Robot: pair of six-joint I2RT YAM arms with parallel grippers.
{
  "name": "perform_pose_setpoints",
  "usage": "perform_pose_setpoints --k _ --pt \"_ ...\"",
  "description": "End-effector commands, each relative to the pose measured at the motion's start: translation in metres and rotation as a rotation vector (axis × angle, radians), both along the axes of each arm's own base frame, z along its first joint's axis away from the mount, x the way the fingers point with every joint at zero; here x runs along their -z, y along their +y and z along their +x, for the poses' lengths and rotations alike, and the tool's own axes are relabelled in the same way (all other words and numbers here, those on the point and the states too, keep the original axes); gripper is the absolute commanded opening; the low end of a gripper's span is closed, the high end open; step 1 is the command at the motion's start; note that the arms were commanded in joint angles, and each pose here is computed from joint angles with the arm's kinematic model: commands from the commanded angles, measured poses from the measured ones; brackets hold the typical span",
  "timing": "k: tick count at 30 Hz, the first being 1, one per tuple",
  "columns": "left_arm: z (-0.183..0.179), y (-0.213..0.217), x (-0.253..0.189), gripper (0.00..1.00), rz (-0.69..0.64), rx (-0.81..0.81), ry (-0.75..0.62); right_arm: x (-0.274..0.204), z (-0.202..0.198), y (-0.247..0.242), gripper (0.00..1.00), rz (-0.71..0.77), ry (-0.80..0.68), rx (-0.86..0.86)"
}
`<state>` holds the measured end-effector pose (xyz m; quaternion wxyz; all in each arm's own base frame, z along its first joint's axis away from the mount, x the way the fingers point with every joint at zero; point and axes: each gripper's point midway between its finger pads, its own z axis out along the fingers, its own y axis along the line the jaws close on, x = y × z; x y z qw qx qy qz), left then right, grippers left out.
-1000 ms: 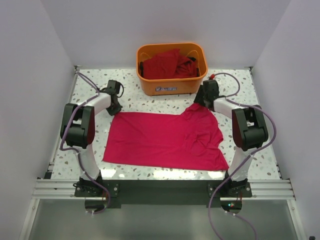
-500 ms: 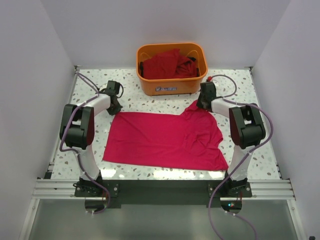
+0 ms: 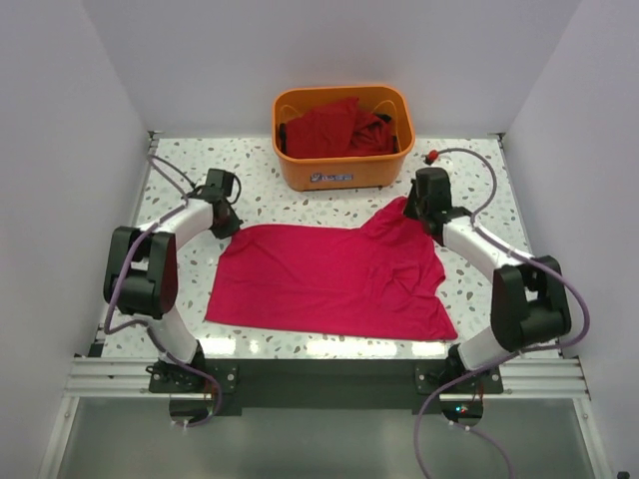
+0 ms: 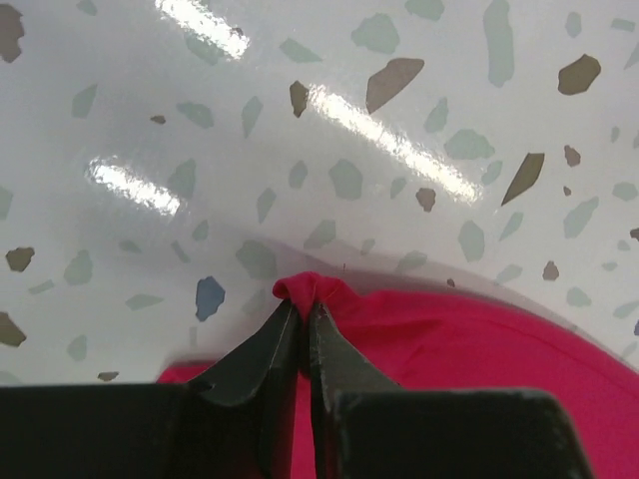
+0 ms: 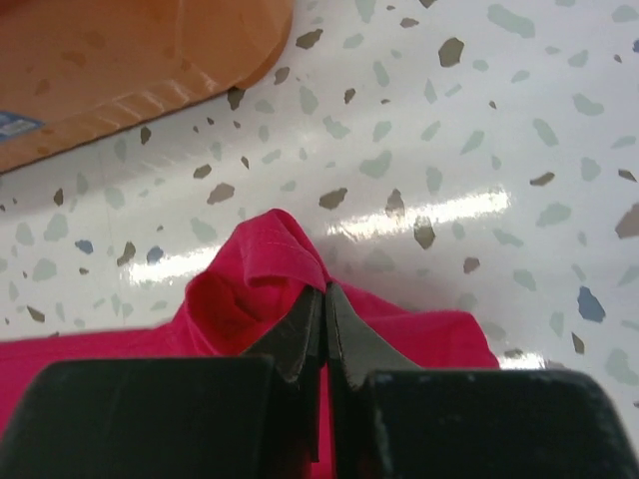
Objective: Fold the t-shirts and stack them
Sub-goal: Fold the tshirt
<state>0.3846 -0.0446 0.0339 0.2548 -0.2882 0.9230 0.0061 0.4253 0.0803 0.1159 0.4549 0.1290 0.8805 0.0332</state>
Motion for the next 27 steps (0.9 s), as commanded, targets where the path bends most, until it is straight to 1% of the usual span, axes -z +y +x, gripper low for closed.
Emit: perform_pose_setpoints --k 1,3,7,11,14,17,18,19,21,22,26,27 --pt "0.001 -0.002 -0.026 0.13 -0.018 0.028 -0.089 -0.011 -0.03 -0.009 0.0 -0.016 0.002 0.005" --pt "-0.005 -0.001 -0.03 0.13 -0.021 0.037 -0.106 -0.004 -0.049 -0.01 0.0 -0.014 0.029 -0.01" --pt "-0.017 -0.001 -0.037 0.13 -0.019 0.054 -0.131 -0.009 -0.088 -0.021 0.0 -0.017 0.045 -0.003" --pt "-0.037 0.005 -0.036 0.13 -0.005 0.045 -0.136 -0.013 -0.121 -0.015 0.0 0.055 0.032 -0.048" --pt "-0.048 0.011 -0.037 0.13 0.016 0.03 -0.141 -0.006 -0.144 -0.008 0.0 0.11 0.071 -0.081" --pt "-0.054 0.014 -0.039 0.13 0.02 0.012 -0.149 0.005 -0.165 -0.015 0.0 0.11 0.117 -0.05" --pt "-0.055 0.014 -0.041 0.13 0.019 0.011 -0.155 -0.001 -0.17 -0.019 0.0 0.107 0.097 -0.033" --pt "-0.055 0.014 -0.042 0.13 0.015 0.012 -0.161 0.002 -0.179 -0.023 0.0 0.104 0.12 -0.019" --pt "-0.054 0.011 -0.044 0.13 0.005 0.028 -0.164 -0.004 -0.188 -0.027 0.0 0.11 0.11 -0.003" --pt "-0.052 0.01 -0.048 0.14 0.0 0.032 -0.175 -0.002 -0.194 -0.028 0.0 0.111 0.129 -0.003" --pt "-0.039 0.01 -0.061 0.15 0.015 0.044 -0.208 -0.012 -0.199 -0.031 0.0 0.104 0.118 0.002" --pt "-0.037 0.014 -0.063 0.15 0.037 0.04 -0.207 -0.011 -0.201 -0.034 0.0 0.085 0.133 0.009"
